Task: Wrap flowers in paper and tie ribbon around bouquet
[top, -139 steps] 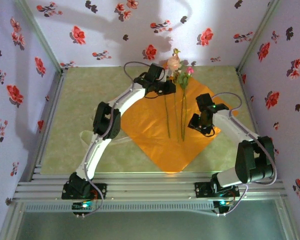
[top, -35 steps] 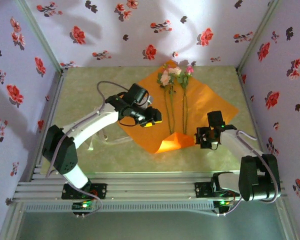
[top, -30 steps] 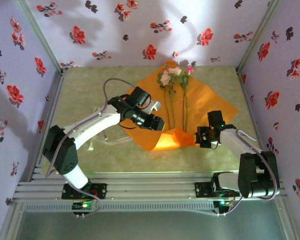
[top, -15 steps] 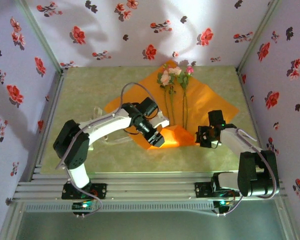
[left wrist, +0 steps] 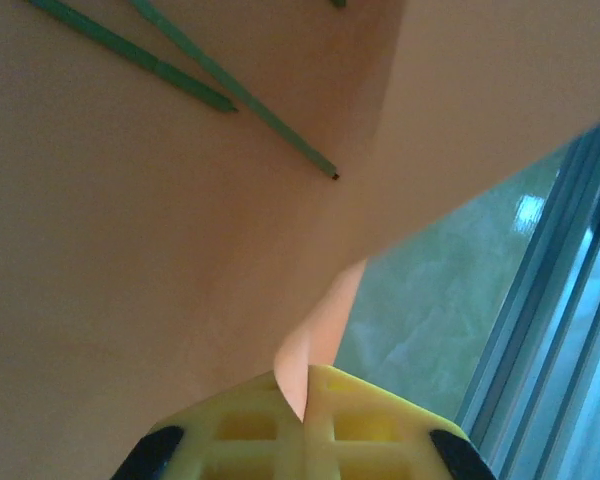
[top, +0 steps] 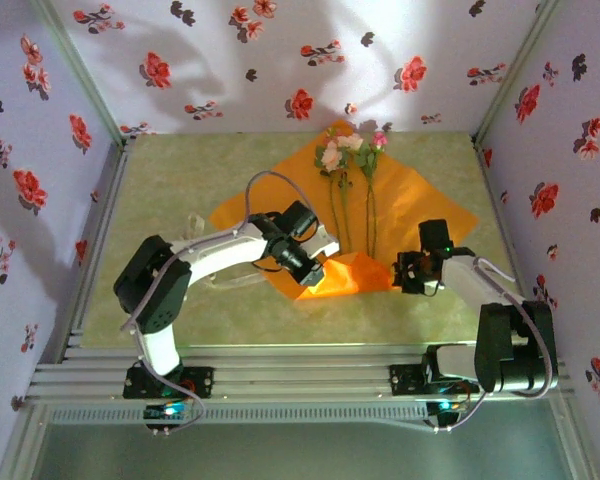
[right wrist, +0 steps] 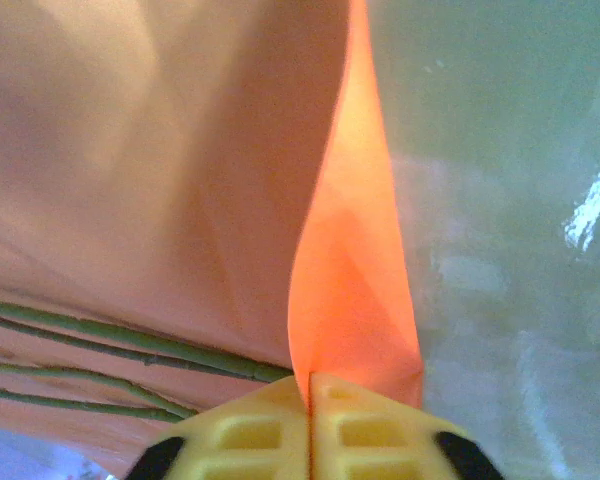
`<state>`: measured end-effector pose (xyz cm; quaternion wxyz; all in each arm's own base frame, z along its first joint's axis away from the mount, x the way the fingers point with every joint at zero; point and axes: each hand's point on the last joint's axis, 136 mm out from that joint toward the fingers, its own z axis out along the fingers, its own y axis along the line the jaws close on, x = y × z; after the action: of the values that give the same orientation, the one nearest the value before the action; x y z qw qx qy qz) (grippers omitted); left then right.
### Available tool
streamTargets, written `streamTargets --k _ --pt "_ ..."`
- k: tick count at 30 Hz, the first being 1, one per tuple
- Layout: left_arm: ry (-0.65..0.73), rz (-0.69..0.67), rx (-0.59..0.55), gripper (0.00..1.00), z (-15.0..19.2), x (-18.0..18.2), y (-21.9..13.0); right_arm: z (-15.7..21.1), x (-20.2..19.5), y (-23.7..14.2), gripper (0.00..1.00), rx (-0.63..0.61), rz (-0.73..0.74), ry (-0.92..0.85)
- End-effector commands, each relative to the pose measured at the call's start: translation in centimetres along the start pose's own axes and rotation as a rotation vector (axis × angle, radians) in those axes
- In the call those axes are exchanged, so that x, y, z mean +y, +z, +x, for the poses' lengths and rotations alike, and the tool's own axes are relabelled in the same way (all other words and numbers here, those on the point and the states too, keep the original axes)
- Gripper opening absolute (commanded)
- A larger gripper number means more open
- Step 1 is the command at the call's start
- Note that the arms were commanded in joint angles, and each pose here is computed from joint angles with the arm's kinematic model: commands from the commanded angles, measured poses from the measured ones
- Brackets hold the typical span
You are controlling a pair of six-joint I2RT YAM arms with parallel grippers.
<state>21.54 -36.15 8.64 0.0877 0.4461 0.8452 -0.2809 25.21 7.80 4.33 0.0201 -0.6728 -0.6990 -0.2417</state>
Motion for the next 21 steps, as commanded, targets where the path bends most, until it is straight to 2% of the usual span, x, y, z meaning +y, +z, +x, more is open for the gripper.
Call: streamTargets --k 1,3,8,10,12,16,21 --pt "-0.004 0.004 -0.068 0.0 -2.5 0.3 -1.2 0.9 3.6 -2.2 0.41 -0.007 -0.059 -0.289" --pt "-0.003 -0.001 -0.081 0.0 -3.0 0.5 -1.7 1.6 5.3 -3.9 0.52 -0.023 -0.062 -0.508" --pt "0.01 -0.006 -0.099 0.0 -4.1 0.7 -2.4 2.1 7.0 -7.1 0.57 -0.11 -0.09 -1.019" --pt "0.017 -0.012 -0.101 0.0 -4.4 0.8 -2.7 3.6 7.9 -7.7 0.6 -0.115 -0.193 -1.232" --pt "0.011 -0.017 -0.095 0.0 -4.6 1.2 -2.7 4.6 8.4 -8.0 0.62 -0.141 -0.242 -1.373" --pt "0.005 -0.027 -0.07 0.0 -4.7 2.0 -2.5 8.0 8.7 -7.8 0.62 -0.098 -0.382 -1.659" --pt "-0.017 -0.061 -0.056 0.0 -4.7 3.3 -2.5 9.2 7.5 -7.0 0.62 -0.102 -0.369 -1.96"
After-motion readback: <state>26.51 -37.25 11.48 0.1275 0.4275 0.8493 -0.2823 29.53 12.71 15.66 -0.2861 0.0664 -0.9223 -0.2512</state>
